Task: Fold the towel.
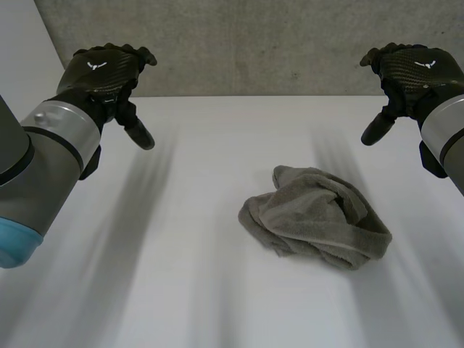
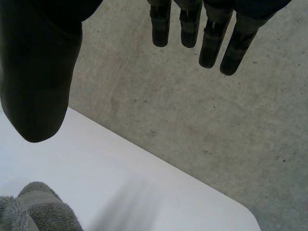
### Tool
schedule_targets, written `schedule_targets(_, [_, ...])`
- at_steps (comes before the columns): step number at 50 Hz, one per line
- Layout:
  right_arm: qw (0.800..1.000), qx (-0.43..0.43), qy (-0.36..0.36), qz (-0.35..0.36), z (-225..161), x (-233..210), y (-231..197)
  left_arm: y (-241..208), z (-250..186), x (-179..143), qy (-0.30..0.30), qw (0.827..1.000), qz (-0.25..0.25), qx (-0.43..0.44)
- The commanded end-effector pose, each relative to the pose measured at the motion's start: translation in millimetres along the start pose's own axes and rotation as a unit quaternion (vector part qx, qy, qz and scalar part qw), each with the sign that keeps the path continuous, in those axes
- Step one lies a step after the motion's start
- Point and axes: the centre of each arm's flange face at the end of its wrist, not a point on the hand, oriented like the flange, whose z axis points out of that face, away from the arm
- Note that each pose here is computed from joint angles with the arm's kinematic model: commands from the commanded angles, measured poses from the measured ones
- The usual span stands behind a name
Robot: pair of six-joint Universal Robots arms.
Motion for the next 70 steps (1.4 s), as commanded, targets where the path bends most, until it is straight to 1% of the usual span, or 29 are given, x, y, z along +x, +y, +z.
schedule_targets(1, [1.000, -0.005, 0.000, -0.005, 0.5, 1.5, 6.2, 1.5, -7.1, 20.9, 0.036, 0.999, 0.003, 0.002])
schedule_targets(7, [0.999, -0.046, 0.016, -0.004, 6.1, 25.3, 37.4, 18.0, -3.5, 62.4, 0.095, 0.995, 0.007, 0.001])
schedule_targets(8, [0.998, -0.061, 0.009, 0.000, 6.3, 29.9, 48.9, 18.1, -3.4, 62.6, 0.095, 0.995, 0.008, 0.001])
schedule_targets(10, [0.997, -0.074, -0.004, 0.003, 5.9, 32.5, 60.3, 33.4, -0.1, 91.7, 0.135, 0.991, 0.011, -0.005])
schedule_targets(11, [0.997, -0.074, -0.005, 0.003, 5.9, 32.5, 60.4, 33.5, -0.1, 91.9, 0.135, 0.991, 0.011, -0.005])
schedule_targets(13, [0.994, -0.101, -0.033, 0.001, 3.1, 35.5, 82.0, 52.3, 3.5, 114.3, 0.164, 0.986, 0.018, -0.021])
schedule_targets(19, [0.987, -0.149, -0.060, -0.024, -4.4, 38.4, 126.7, 82.5, 8.9, 141.7, 0.203, 0.978, 0.024, -0.046])
schedule_targets(21, [0.984, -0.160, -0.064, -0.034, -7.2, 36.5, 136.2, 99.1, 5.5, 160.9, 0.231, 0.971, 0.028, -0.058])
schedule_targets(27, [0.972, -0.209, -0.089, -0.056, -14.5, 27.4, 167.8, 127.9, -4.4, 188.3, 0.265, 0.960, 0.052, -0.079])
schedule_targets(34, [0.968, -0.225, -0.092, -0.055, -12.6, 25.9, 178.0, 142.9, -14.4, 200.4, 0.284, 0.951, 0.090, -0.085])
schedule_targets(41, [0.974, -0.202, -0.083, -0.055, -3.5, 30.0, 167.8, 143.6, -15.8, 199.5, 0.281, 0.951, 0.096, -0.088])
schedule_targets(46, [0.984, -0.151, -0.068, -0.062, 10.3, 30.4, 139.9, 128.7, -6.9, 195.7, 0.267, 0.957, 0.092, -0.068])
schedule_targets(48, [0.991, -0.073, -0.079, -0.081, 23.1, 17.3, 105.9, 93.7, 11.0, 184.3, 0.224, 0.971, 0.082, -0.021])
schedule_targets(49, [0.991, -0.073, -0.079, -0.081, 23.2, 17.3, 105.7, 93.5, 11.1, 184.2, 0.223, 0.971, 0.082, -0.021])
schedule_targets(51, [0.991, 0.052, -0.069, -0.107, 40.4, 10.9, 63.7, 42.7, 40.2, 148.8, 0.129, 0.989, 0.069, 0.038])
schedule_targets(52, [0.990, 0.052, -0.069, -0.107, 40.5, 10.9, 63.5, 42.4, 40.3, 148.6, 0.129, 0.989, 0.069, 0.038])
schedule_targets(54, [0.966, 0.218, -0.047, -0.131, 39.0, 4.0, 6.6, -18.4, 53.0, 107.4, 0.033, 0.993, 0.042, 0.106])
schedule_targets(55, [0.966, 0.219, -0.047, -0.131, 39.0, 3.9, 6.3, -18.7, 53.0, 107.2, 0.033, 0.993, 0.042, 0.106])
schedule_targets(57, [0.925, 0.357, -0.028, -0.125, 21.5, -6.1, -48.3, -66.1, 49.7, 75.7, -0.021, 0.987, 0.014, 0.160])
schedule_targets(58, [0.919, 0.376, -0.034, -0.115, 15.1, -11.9, -58.4, -78.5, 46.4, 66.0, -0.030, 0.984, 0.009, 0.174])
schedule_targets(60, [0.921, 0.372, -0.041, -0.109, 13.0, -14.2, -61.3, -82.5, 44.8, 59.3, -0.037, 0.983, 0.009, 0.178])
schedule_targets(61, [0.930, 0.349, -0.053, -0.102, 12.4, -17.6, -57.0, -82.6, 44.8, 59.3, -0.037, 0.983, 0.009, 0.178])
schedule_targets(62, [0.930, 0.349, -0.053, -0.102, 12.4, -17.6, -56.9, -80.6, 42.8, 55.8, -0.038, 0.984, 0.012, 0.172])
schedule_targets(63, [0.941, 0.318, -0.064, -0.098, 12.8, -19.4, -47.3, -73.7, 40.1, 54.4, -0.038, 0.986, 0.016, 0.159])
schedule_targets(64, [0.941, 0.318, -0.064, -0.098, 12.8, -19.4, -47.2, -73.7, 40.1, 54.4, -0.038, 0.986, 0.016, 0.159])
schedule_targets(66, [0.962, 0.237, -0.098, -0.096, 10.5, -31.0, -18.0, -49.9, 30.9, 54.4, -0.030, 0.992, 0.031, 0.117])
schedule_targets(67, [0.962, 0.237, -0.099, -0.096, 10.4, -31.0, -17.9, -49.8, 30.8, 54.4, -0.030, 0.992, 0.031, 0.117])
schedule_targets(69, [0.972, 0.158, -0.150, -0.090, -0.7, -55.3, 14.9, -11.1, 18.3, 55.8, -0.013, 0.997, 0.052, 0.056])
schedule_targets(70, [0.972, 0.157, -0.150, -0.090, -0.8, -55.4, 15.1, -10.9, 18.3, 55.8, -0.013, 0.997, 0.052, 0.055])
